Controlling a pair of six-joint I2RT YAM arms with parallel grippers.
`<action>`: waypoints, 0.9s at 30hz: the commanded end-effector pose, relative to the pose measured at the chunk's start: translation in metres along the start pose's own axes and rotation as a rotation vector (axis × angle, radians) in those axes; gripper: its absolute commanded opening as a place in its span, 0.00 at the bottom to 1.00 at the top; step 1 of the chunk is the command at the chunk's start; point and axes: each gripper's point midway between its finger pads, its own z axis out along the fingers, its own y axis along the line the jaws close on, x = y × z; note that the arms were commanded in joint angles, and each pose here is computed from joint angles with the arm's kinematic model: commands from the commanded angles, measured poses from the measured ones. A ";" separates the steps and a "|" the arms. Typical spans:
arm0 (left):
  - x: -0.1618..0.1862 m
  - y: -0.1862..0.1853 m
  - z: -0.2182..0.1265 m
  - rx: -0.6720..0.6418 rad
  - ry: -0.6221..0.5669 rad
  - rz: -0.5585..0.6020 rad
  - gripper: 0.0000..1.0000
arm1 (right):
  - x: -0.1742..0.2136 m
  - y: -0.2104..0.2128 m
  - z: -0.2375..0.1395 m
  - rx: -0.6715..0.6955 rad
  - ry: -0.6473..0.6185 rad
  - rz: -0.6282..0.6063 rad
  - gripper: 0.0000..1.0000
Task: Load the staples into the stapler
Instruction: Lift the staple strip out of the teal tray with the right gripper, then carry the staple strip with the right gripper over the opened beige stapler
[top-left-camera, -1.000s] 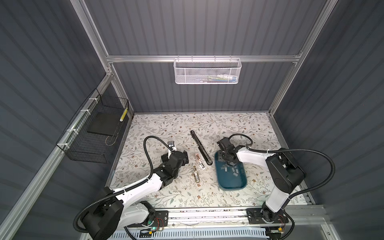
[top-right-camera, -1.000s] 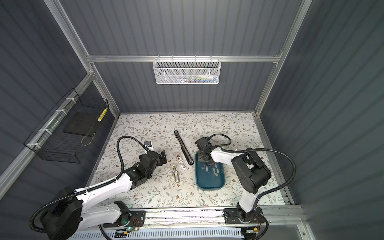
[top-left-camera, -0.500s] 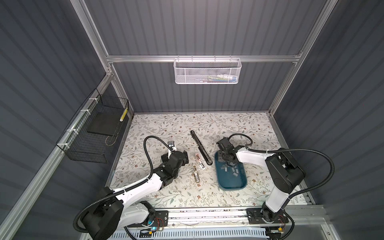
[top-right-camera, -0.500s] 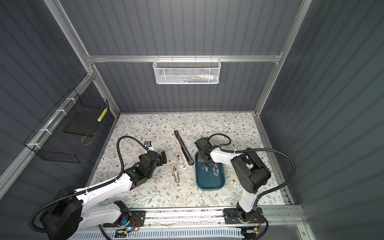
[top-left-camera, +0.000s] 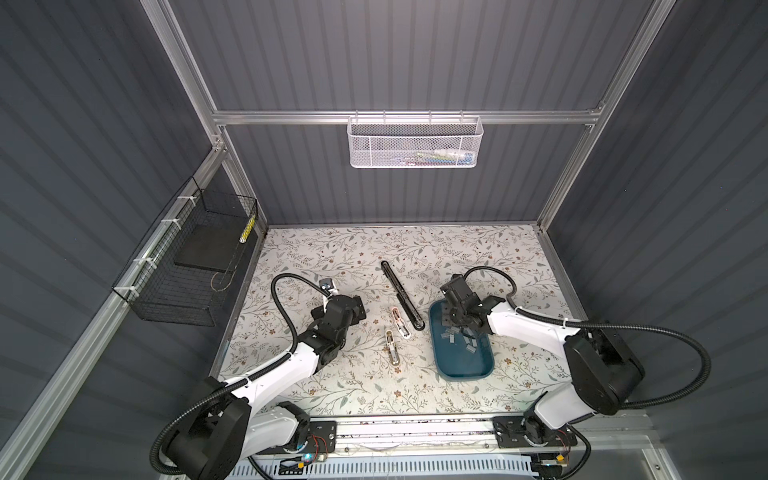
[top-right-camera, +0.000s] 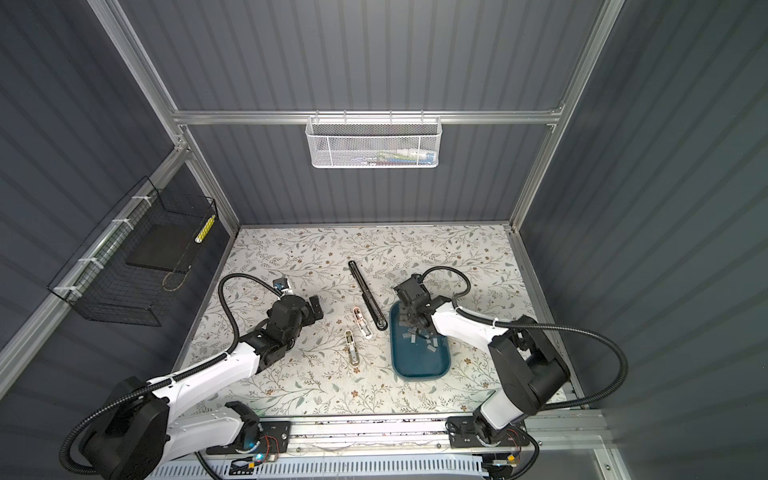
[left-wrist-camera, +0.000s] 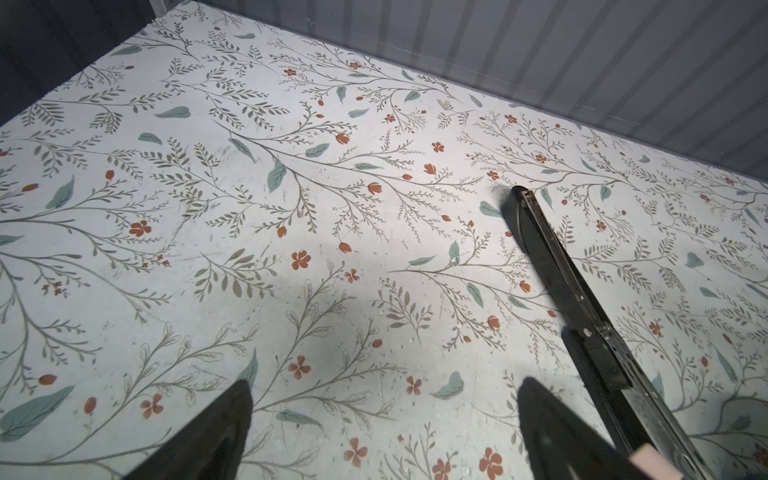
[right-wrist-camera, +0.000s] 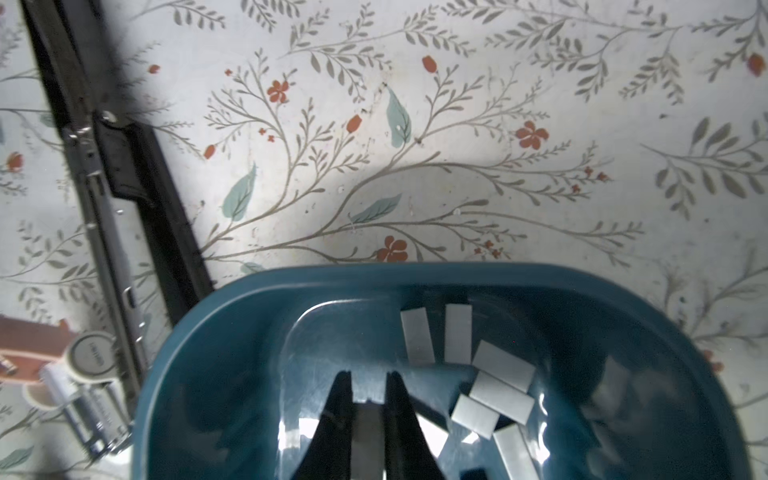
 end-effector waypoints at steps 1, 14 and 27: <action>0.005 0.000 -0.002 0.015 0.013 -0.019 1.00 | 0.009 -0.001 -0.012 0.007 -0.005 -0.026 0.08; 0.009 -0.008 0.000 0.056 0.034 -0.015 1.00 | -0.008 0.034 -0.090 -0.072 -0.241 -0.102 0.04; 0.011 -0.009 -0.003 0.078 0.033 -0.026 1.00 | 0.024 0.137 -0.123 -0.289 -0.319 -0.256 0.04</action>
